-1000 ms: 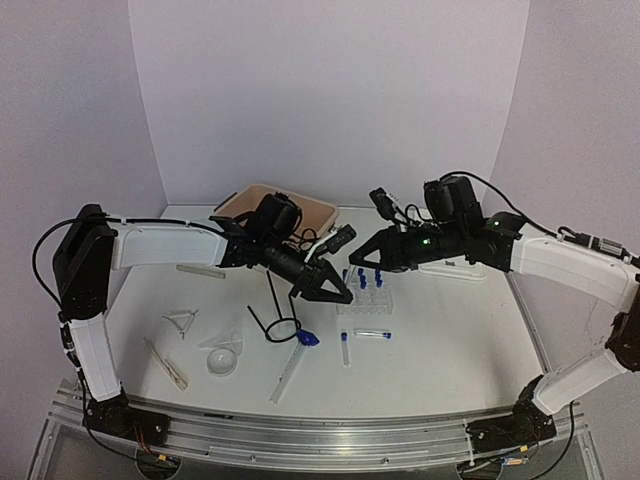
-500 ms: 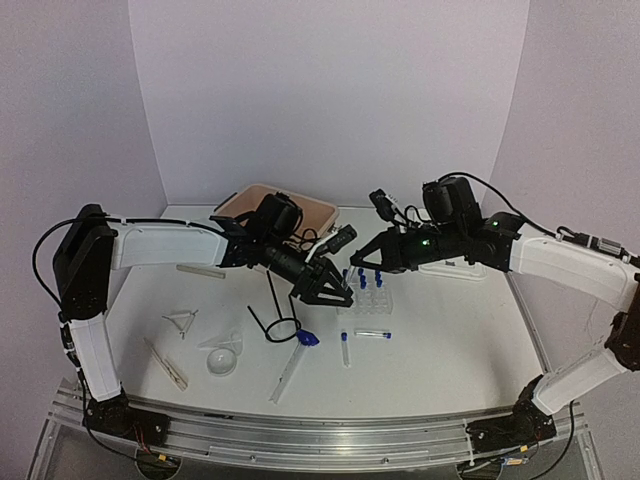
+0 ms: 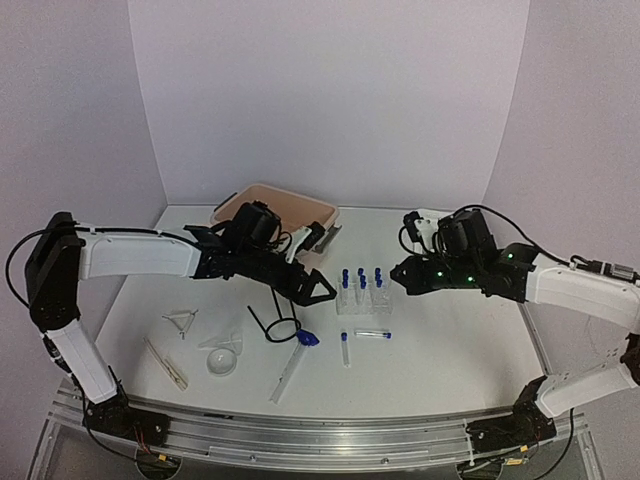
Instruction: Organize the chemistry lab equipment
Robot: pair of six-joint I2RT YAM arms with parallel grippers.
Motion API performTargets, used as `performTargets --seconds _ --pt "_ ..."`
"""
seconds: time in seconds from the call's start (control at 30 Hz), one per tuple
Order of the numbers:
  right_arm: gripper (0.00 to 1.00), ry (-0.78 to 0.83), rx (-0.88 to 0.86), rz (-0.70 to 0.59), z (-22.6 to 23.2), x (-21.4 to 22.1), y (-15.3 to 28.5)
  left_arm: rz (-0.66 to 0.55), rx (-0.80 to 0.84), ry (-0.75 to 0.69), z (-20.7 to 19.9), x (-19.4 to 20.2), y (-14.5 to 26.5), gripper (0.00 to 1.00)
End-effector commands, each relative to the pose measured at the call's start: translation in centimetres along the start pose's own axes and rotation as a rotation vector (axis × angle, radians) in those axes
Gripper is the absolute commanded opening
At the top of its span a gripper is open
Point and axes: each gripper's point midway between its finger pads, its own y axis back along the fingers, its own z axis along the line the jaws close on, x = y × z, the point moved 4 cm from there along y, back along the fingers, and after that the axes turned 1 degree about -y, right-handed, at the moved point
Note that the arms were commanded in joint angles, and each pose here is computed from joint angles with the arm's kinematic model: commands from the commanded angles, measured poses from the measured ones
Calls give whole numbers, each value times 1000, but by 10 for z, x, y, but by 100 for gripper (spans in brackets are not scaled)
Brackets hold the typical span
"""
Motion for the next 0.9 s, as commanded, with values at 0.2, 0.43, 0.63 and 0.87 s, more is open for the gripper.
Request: performTargets --seconds 0.2,0.43,0.63,0.87 --pt "0 129 84 -91 -15 -3 -47 -325 -311 303 64 -22 89 100" --pt "0 136 89 -65 -18 4 -75 -344 -344 311 66 -20 101 100" --pt "0 156 114 -64 -22 7 -84 -345 -332 310 64 -16 102 100" --pt "0 176 158 -62 -30 12 -89 -349 -320 314 62 -15 103 100"
